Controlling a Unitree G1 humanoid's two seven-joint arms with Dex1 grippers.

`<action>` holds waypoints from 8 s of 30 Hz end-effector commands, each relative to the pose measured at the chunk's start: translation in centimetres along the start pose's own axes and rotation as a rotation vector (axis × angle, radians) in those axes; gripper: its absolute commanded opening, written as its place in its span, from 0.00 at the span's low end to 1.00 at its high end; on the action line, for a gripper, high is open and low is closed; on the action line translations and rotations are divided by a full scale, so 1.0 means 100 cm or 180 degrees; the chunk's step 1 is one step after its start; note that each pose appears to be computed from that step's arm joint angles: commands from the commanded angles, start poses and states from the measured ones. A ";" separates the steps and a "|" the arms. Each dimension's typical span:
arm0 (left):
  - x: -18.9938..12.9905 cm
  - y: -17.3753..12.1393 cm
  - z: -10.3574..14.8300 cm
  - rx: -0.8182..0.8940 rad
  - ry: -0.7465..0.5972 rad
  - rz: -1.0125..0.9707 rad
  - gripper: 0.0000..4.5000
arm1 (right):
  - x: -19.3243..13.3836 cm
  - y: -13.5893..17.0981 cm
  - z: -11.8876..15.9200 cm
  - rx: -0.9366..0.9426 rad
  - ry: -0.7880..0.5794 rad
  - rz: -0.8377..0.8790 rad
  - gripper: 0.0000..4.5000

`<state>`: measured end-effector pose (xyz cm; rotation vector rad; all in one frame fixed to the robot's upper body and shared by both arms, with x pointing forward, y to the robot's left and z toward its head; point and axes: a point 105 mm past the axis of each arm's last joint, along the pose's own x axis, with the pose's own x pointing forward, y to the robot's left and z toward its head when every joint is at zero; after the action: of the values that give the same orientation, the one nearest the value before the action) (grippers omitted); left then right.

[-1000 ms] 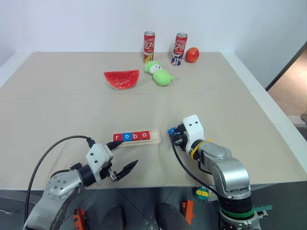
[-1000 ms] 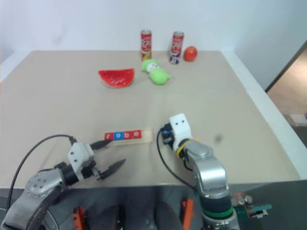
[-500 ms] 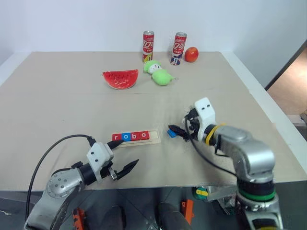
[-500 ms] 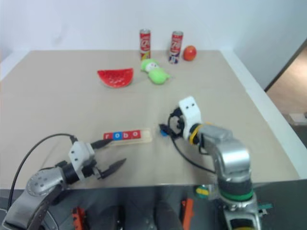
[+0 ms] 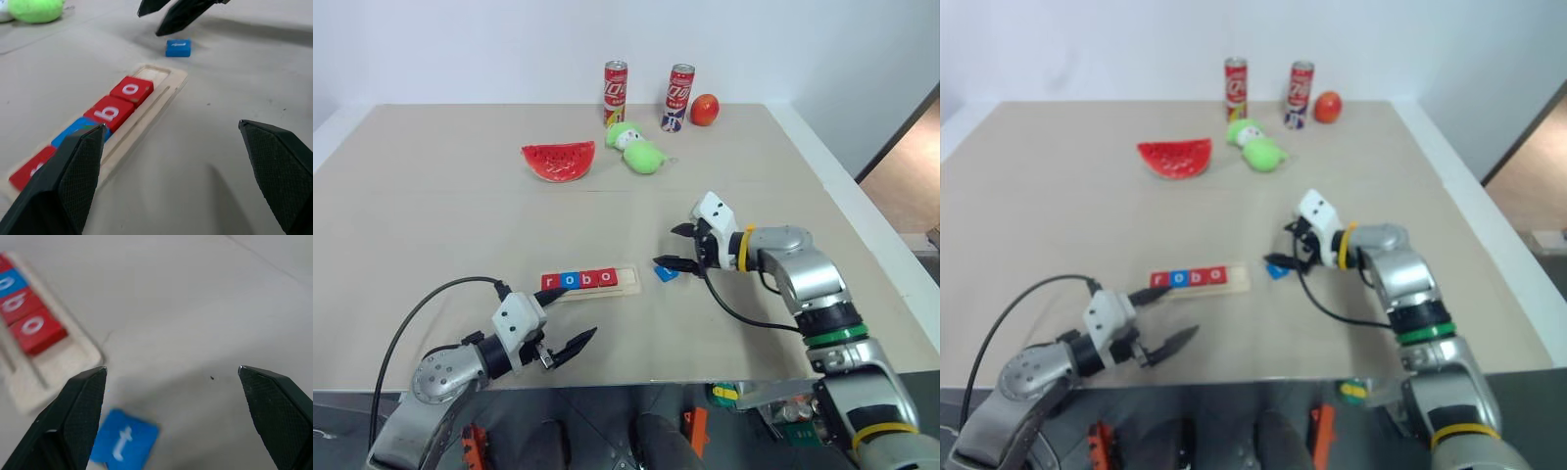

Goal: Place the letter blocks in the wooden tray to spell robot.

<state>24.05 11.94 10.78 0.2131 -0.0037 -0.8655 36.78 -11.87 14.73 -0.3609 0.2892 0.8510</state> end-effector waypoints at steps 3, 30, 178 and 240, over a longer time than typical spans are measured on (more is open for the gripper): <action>-0.004 0.000 0.012 0.0111 -0.0098 0.0036 1.00 | -0.022 0.011 0.014 0.0363 -0.0171 -0.0807 0.99; 0.004 -0.006 0.023 -0.0005 -0.0202 -0.0275 1.00 | -0.009 0.041 -0.030 0.1228 0.0049 -0.1708 0.34; 0.005 0.014 0.026 -0.0246 -0.0311 0.0421 1.00 | 0.030 0.024 0.010 -0.1426 -0.0108 0.2014 0.26; 0.006 0.003 0.022 -0.0297 -0.0293 0.0224 1.00 | 0.024 0.025 0.010 -0.1162 -0.0077 0.2265 0.38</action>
<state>24.72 11.73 11.86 0.0688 -0.0066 -0.7765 36.84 -7.73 13.56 -0.6180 0.2616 1.6002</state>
